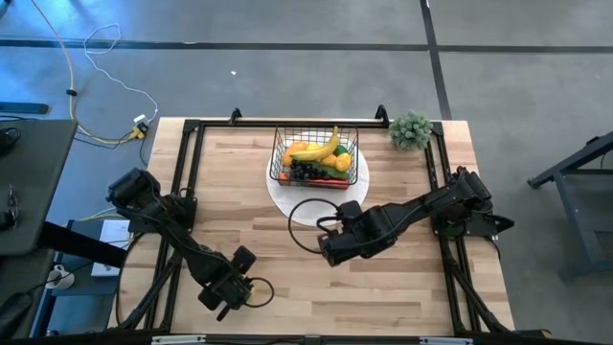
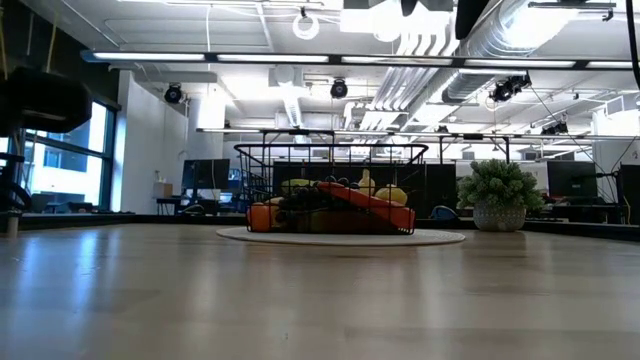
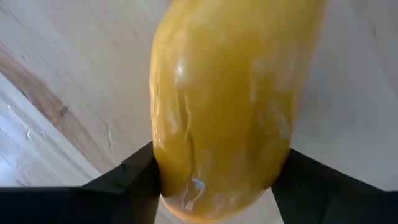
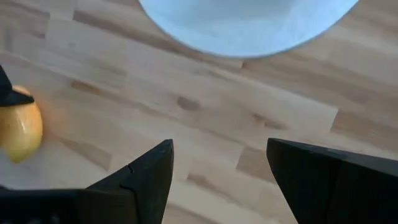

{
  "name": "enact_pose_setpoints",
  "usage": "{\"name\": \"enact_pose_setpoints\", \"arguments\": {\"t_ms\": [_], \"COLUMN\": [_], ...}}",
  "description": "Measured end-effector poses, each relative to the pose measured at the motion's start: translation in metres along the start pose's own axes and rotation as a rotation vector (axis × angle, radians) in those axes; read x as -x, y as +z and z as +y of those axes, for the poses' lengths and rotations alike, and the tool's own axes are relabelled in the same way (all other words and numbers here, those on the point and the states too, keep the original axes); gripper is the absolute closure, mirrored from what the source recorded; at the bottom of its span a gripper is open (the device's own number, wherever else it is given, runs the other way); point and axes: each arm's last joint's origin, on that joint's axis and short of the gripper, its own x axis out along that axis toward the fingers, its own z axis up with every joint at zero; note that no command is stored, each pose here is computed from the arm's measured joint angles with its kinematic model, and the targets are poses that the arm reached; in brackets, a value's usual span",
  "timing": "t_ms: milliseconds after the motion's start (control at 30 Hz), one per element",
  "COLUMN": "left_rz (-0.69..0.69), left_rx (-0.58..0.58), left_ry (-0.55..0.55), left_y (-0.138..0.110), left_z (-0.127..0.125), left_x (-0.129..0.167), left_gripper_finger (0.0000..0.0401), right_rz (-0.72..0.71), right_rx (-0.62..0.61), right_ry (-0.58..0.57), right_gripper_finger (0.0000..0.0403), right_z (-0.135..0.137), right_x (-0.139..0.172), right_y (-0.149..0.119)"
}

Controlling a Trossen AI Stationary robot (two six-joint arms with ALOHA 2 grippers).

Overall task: Build produce basket
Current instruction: Put the yellow mango into the wire basket

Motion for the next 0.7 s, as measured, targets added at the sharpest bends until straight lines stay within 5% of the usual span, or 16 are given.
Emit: {"name": "enact_pose_setpoints", "arguments": {"t_ms": [367,700], "left_rz": [-0.099,-0.271], "left_rx": [0.051,0.267], "left_ry": [0.017,0.17], "left_y": [-0.005,-0.025], "left_z": [0.022,0.085], "left_x": [0.031,0.079], "left_gripper_finger": [0.0173,0.0173], "right_rz": [-0.157,-0.241], "right_rx": [-0.105,-0.047], "right_ry": [-0.04,-0.12], "right_gripper_finger": [0.0164,0.0164], "right_z": [-0.004,-0.009], "right_x": [-0.002,-0.012], "right_y": [0.014,0.057]}}
